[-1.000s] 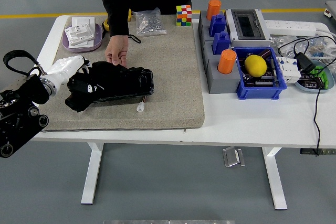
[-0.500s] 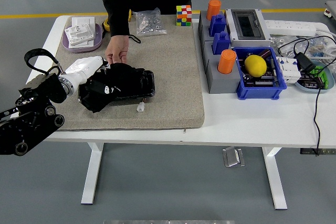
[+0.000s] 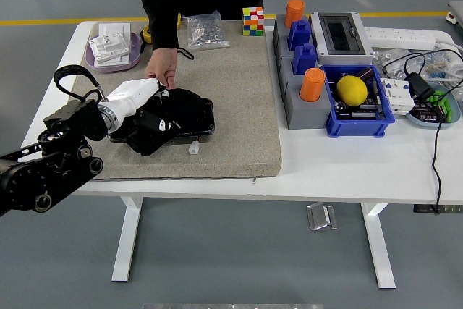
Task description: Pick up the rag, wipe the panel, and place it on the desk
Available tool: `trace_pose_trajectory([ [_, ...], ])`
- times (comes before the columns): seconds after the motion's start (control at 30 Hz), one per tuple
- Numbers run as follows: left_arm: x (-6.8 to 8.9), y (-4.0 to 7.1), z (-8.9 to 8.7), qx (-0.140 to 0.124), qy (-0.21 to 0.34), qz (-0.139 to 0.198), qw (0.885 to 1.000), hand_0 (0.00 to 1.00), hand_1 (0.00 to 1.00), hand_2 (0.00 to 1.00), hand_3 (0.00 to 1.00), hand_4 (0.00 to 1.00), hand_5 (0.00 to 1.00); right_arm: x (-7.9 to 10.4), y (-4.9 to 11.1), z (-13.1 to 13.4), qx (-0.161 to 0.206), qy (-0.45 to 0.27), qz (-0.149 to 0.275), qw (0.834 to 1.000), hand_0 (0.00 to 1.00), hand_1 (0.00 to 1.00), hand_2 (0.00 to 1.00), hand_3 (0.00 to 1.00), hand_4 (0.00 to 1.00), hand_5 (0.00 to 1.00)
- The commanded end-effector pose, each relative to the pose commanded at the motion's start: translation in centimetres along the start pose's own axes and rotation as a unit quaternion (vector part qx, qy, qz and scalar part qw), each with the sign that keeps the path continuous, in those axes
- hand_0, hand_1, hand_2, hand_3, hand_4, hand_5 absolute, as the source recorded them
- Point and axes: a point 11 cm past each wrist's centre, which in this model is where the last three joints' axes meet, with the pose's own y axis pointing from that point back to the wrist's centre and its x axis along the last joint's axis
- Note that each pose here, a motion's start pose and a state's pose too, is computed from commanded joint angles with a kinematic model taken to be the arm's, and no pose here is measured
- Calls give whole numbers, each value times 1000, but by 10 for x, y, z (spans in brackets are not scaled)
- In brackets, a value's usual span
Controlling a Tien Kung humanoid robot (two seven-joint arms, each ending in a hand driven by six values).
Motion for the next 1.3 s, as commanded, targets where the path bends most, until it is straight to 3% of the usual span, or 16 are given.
trace_pose_trajectory([
  [0.47, -3, -8, 18, -11, -12, -10, 1000, 226, 158, 457, 389, 298, 2, 0, 0, -4, 1, 9, 0, 1000, 696, 669, 686, 591, 949, 446],
  [1.3, 1, -14, 30, -8, -16, -11, 1000, 226, 158, 460, 396, 308, 2, -4, 0, -5, -1, 15, -3, 1000, 694, 669, 687, 591, 951, 446],
])
